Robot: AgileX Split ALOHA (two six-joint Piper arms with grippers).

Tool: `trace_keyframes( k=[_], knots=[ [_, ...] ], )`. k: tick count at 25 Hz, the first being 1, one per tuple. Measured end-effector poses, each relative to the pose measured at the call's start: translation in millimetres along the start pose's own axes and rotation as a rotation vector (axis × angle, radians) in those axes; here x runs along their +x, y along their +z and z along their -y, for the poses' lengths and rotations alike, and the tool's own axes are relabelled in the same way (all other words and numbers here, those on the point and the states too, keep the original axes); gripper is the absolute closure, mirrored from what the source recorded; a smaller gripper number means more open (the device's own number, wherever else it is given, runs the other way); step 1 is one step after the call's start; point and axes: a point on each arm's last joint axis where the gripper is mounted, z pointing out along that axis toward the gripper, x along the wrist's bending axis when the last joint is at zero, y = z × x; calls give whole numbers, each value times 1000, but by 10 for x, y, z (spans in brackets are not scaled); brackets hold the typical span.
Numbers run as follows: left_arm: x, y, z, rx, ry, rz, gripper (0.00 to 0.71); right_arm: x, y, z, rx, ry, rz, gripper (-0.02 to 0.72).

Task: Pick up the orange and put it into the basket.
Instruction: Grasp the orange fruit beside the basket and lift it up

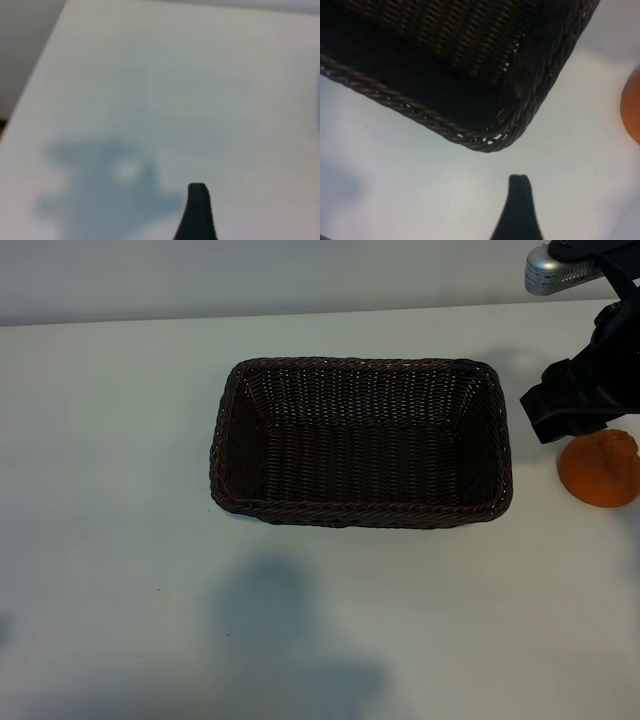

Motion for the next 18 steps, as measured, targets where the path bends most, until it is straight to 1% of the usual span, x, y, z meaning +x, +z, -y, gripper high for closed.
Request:
trace_keyframes(
  k=[2, 4, 6, 8, 12, 18],
  knots=[
    [3, -62, 215, -45, 3, 47, 114, 0, 0, 0, 0, 0, 0, 151],
    [8, -94, 376, -80, 17, 76, 114, 0, 0, -2, -2, 0, 0, 151],
    [14, -107, 499, -117, 35, 95, 114, 0, 0, -2, -2, 0, 0, 151],
    [15, -76, 574, -128, 37, 102, 114, 0, 0, -3, -3, 0, 0, 151],
    [-6, 106, 636, -94, 44, 100, 115, 0, 0, -8, -9, 0, 0, 151],
    [-26, 408, 817, 22, 57, 86, 115, 0, 0, -12, -13, 0, 0, 151]
  ],
)
